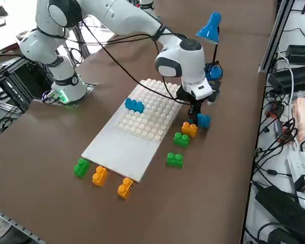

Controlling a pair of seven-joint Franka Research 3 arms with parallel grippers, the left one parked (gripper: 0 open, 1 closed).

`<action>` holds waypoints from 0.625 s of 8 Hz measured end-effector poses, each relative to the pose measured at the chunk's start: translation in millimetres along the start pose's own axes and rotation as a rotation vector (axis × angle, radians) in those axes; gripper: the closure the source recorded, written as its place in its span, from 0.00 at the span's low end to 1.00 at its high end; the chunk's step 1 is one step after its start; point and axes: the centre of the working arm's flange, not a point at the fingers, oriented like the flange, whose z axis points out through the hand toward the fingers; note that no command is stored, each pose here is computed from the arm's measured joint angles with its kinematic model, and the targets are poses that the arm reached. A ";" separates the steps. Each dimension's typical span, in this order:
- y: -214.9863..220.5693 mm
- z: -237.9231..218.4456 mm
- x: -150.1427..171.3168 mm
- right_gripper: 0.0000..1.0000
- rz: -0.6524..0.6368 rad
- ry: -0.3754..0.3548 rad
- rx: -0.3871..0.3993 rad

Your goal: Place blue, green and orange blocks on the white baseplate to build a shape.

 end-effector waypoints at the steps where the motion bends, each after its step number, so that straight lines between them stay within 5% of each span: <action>1: -0.7 -1.9 1.4 0.62 -0.001 0.003 0.000; 5: -18.2 -51.1 12.4 0.62 -0.042 0.004 0.000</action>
